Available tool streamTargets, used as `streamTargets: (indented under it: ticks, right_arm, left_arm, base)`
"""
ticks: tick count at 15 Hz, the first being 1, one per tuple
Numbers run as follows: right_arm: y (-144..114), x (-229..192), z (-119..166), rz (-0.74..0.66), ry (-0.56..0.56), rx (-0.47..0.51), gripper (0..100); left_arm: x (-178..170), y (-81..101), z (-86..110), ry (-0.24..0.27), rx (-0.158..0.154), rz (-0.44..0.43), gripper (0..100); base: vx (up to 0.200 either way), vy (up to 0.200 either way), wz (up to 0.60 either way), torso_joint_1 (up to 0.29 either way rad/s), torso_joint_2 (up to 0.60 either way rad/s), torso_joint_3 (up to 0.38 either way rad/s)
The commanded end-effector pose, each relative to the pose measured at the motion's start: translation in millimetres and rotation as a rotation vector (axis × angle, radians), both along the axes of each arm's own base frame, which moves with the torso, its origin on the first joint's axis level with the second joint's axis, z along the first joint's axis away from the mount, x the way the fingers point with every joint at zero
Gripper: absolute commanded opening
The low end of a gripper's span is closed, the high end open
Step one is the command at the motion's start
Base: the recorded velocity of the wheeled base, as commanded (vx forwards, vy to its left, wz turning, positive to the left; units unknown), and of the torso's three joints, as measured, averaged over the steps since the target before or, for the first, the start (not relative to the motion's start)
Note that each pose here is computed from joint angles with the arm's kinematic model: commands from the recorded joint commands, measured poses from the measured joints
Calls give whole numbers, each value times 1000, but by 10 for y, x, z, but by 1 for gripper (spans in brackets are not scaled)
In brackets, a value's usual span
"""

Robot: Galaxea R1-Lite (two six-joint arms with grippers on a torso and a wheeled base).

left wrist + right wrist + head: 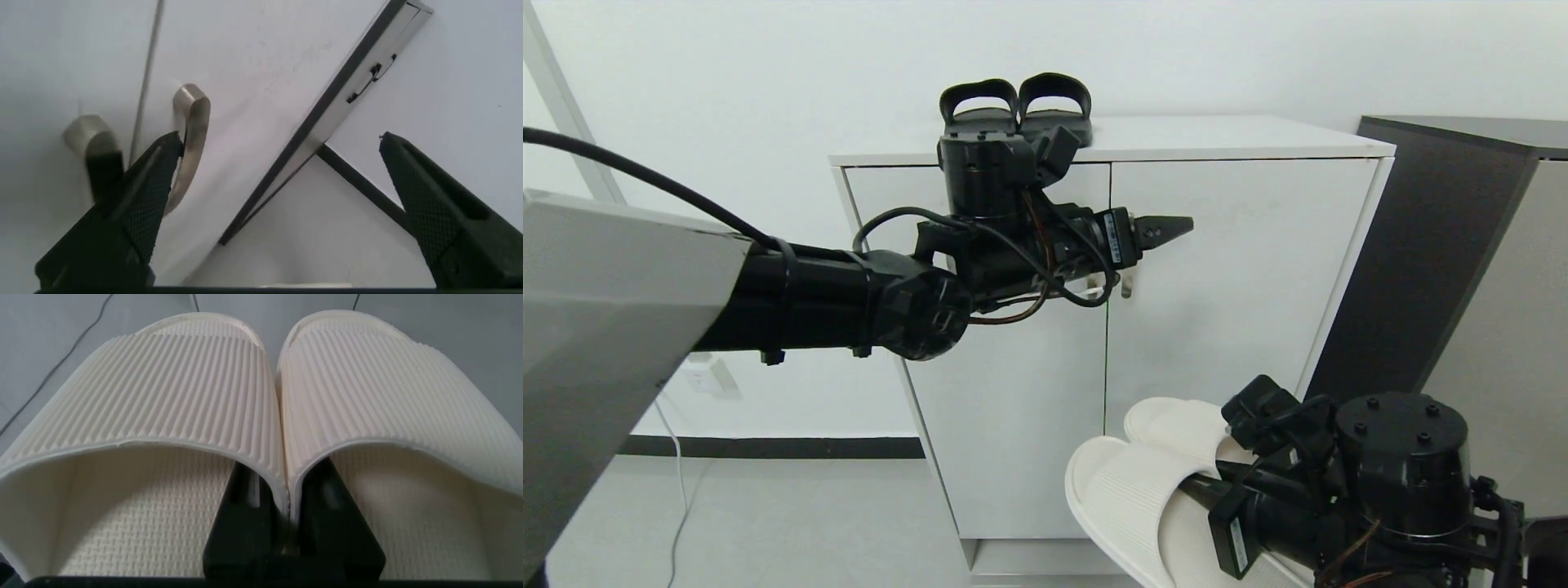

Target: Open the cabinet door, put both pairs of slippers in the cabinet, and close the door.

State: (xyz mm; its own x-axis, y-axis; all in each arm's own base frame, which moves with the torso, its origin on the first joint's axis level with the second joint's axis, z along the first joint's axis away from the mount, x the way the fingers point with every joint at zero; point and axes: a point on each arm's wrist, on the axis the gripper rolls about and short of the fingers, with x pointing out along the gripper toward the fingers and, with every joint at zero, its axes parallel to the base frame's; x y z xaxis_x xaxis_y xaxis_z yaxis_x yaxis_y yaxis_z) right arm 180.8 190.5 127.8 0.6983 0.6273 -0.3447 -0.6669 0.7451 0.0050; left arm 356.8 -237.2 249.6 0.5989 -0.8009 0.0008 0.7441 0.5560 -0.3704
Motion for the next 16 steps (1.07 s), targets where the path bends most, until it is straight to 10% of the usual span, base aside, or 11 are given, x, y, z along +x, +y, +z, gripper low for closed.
streamTargets:
  ticks: [1,2,3,16]
  right_arm:
    - [10,7,-20,1,5,-5,0]
    - [6,4,-20,1,5,-5,0]
    - [6,4,-20,1,5,-5,0]
    - [-41,-143,-50,95,10,-28,0]
  left_arm:
    - [75,-108,-124,23,14,-9,100]
    - [72,-139,-138,24,15,-15,100]
    - [68,-145,-138,24,15,-16,0]
    - [-616,153,12,39,26,-58,0]
  base:
    - [0,0,0,0,0,0]
    - [0,0,0,0,0,0]
    - [0,0,0,0,0,0]
    - [0,0,0,0,0,0]
